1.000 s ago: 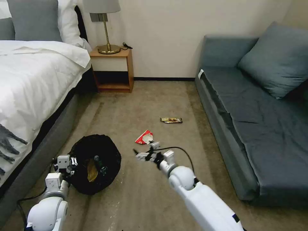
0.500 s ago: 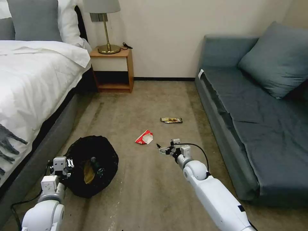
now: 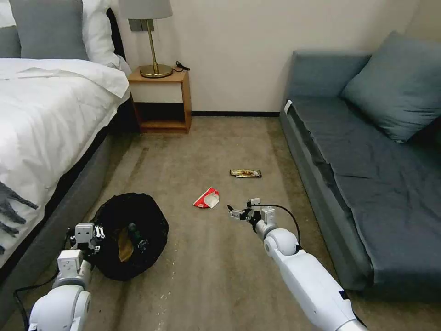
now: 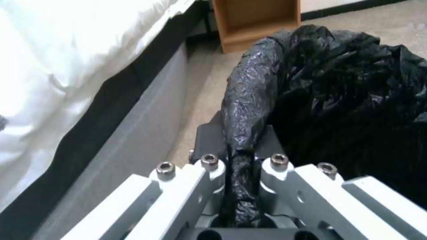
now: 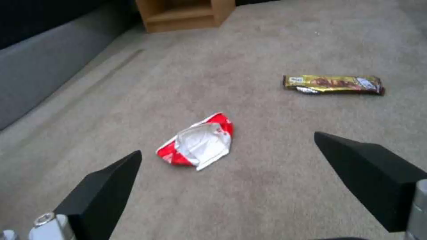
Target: Pick up the trash bin, then pick up the garbage on the floor and place it into the trash bin.
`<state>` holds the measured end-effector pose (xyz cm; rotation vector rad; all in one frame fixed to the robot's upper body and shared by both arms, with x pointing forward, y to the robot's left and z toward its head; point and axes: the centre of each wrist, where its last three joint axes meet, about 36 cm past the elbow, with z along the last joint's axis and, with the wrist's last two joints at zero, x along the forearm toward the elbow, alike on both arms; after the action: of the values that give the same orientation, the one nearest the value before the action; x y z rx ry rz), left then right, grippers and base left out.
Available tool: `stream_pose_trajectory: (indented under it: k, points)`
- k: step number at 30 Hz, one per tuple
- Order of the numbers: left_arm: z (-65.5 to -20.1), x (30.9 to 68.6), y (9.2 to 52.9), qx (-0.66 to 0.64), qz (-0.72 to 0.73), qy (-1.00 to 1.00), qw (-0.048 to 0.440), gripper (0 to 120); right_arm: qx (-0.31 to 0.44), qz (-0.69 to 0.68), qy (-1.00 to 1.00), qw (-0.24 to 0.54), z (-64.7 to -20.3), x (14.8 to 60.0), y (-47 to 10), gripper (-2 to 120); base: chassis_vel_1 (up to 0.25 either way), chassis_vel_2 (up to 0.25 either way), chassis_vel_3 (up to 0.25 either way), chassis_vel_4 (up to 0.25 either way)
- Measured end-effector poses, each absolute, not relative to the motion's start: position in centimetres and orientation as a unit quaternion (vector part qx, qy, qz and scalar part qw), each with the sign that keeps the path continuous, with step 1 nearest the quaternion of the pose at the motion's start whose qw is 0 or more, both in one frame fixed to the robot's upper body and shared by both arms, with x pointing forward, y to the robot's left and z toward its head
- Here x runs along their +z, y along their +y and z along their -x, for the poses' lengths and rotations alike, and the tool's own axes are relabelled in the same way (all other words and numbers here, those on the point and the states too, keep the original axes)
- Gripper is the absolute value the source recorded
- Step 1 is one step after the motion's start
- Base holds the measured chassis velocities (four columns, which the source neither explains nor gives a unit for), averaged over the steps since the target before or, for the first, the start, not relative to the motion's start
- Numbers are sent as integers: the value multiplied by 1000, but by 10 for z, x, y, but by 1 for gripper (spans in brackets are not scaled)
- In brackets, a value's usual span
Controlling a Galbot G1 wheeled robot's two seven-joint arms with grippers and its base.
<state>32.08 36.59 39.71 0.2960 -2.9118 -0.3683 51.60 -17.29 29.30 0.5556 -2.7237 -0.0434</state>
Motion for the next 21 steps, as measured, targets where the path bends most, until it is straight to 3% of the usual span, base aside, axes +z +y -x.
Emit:
stream_pose_trajectory:
  k: [21]
  points:
    - [-332,387,359,-121,-92,-983,104,0,-15,-196,-963,183,-518,285,-178,100,-34,37,39,-31]
